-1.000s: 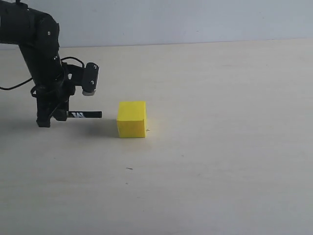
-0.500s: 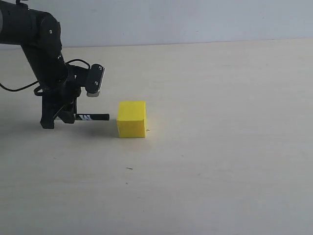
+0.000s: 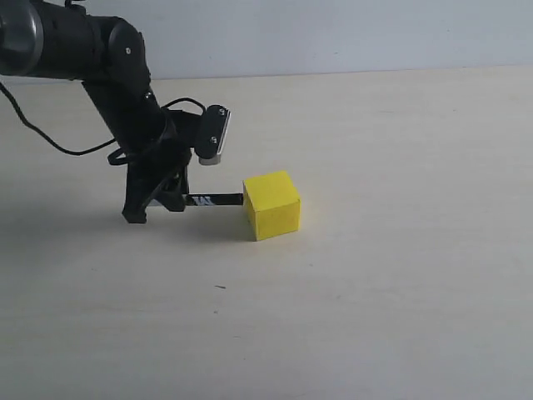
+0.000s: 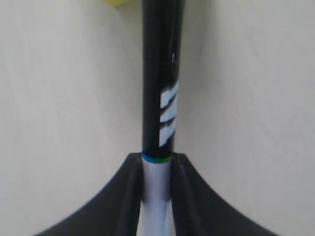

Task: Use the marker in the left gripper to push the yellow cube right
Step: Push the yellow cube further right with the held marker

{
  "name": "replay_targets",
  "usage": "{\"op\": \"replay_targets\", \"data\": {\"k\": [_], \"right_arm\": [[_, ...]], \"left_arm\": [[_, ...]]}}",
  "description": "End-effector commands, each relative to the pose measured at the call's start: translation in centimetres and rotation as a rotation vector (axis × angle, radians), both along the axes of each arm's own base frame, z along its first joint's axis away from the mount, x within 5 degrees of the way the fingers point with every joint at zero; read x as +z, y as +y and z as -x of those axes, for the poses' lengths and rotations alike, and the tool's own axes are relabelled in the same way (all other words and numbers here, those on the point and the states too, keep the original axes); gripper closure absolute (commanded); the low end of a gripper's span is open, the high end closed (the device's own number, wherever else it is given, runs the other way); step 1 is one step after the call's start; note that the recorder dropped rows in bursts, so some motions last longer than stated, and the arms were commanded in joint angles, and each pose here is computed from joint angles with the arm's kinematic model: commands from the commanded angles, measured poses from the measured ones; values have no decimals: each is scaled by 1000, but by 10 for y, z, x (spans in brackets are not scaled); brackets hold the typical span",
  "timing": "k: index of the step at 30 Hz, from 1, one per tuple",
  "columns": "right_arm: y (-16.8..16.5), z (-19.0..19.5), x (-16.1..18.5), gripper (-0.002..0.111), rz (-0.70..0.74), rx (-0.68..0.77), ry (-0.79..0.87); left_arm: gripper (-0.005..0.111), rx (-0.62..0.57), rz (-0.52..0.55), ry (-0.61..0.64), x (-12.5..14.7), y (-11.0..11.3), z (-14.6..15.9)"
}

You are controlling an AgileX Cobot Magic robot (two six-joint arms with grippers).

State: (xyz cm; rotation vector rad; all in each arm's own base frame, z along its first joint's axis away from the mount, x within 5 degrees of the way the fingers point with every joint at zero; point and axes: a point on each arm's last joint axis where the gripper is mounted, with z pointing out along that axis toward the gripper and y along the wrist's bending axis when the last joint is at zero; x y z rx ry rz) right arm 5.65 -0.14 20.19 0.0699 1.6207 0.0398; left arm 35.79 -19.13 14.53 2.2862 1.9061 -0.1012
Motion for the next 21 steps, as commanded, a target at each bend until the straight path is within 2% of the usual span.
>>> {"op": "replay_targets", "data": {"k": [1, 4, 15, 21], "right_arm": [[0, 0, -1, 108, 6, 1, -5], [0, 0, -1, 108, 6, 1, -5], [0, 0, -1, 108, 4, 1, -5], [0, 0, -1, 108, 4, 1, -5]], "left_arm": [[107, 157, -57, 60, 0, 18, -4], [107, 241, -65, 86, -1, 20, -3], [107, 240, -109, 88, -12, -8, 10], [107, 251, -102, 67, -19, -13, 9]]}}
